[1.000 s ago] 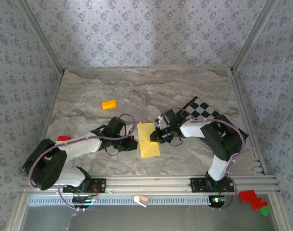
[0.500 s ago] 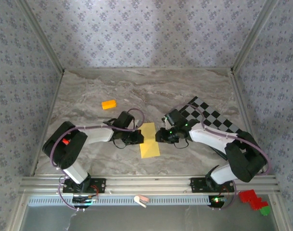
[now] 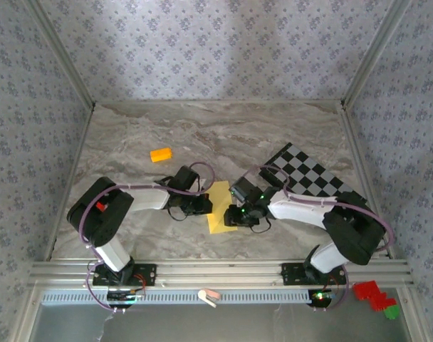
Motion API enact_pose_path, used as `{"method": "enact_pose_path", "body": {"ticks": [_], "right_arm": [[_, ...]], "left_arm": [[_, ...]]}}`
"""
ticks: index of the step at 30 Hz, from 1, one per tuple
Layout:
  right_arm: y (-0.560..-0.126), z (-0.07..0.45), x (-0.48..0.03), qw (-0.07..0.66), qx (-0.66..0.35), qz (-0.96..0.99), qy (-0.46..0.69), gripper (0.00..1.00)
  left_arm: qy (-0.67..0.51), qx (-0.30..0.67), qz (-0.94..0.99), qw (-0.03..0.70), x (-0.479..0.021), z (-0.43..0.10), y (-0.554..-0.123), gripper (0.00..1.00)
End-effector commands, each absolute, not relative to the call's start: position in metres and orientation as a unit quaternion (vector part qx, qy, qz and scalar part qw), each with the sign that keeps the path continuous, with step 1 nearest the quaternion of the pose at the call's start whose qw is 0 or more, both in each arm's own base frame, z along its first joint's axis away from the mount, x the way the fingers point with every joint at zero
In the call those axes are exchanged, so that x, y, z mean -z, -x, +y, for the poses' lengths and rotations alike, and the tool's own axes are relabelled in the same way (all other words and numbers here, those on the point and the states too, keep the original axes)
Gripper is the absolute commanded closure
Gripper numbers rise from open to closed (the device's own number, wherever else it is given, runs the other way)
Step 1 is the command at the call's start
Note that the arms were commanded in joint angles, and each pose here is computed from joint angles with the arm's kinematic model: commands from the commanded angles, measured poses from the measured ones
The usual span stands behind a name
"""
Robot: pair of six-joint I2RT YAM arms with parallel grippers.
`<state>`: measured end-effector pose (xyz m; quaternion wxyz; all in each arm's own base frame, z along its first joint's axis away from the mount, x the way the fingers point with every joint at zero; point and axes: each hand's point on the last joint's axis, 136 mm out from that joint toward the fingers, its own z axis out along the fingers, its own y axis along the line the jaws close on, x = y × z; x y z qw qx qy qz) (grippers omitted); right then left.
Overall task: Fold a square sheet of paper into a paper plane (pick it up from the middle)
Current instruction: Turn over the paper at the center of the table.
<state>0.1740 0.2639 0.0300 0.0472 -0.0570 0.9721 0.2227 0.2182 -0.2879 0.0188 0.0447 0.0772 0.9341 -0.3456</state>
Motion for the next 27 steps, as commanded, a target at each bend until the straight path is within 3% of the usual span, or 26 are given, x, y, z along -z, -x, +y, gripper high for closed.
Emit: {"method": "enact_pose_path", "body": {"ticks": [1,12,27], "right_arm": [[-0.170,0.259,-0.018,0.044,-0.201,0.978,0.044,0.60],[-0.180,0.278,-0.019,0.057,-0.241,0.967,0.060,0.59],[-0.203,0.283,-0.031,0.085,-0.309,0.945,0.057,0.49]], "left_arm": [[-0.086,0.331,0.939,0.033,-0.005,-0.283,-0.209,1.00],[-0.090,0.329,0.940,0.031,-0.004,-0.282,-0.207,1.00],[-0.092,0.327,0.940,0.027,-0.004,-0.282,-0.206,1.00]]}}
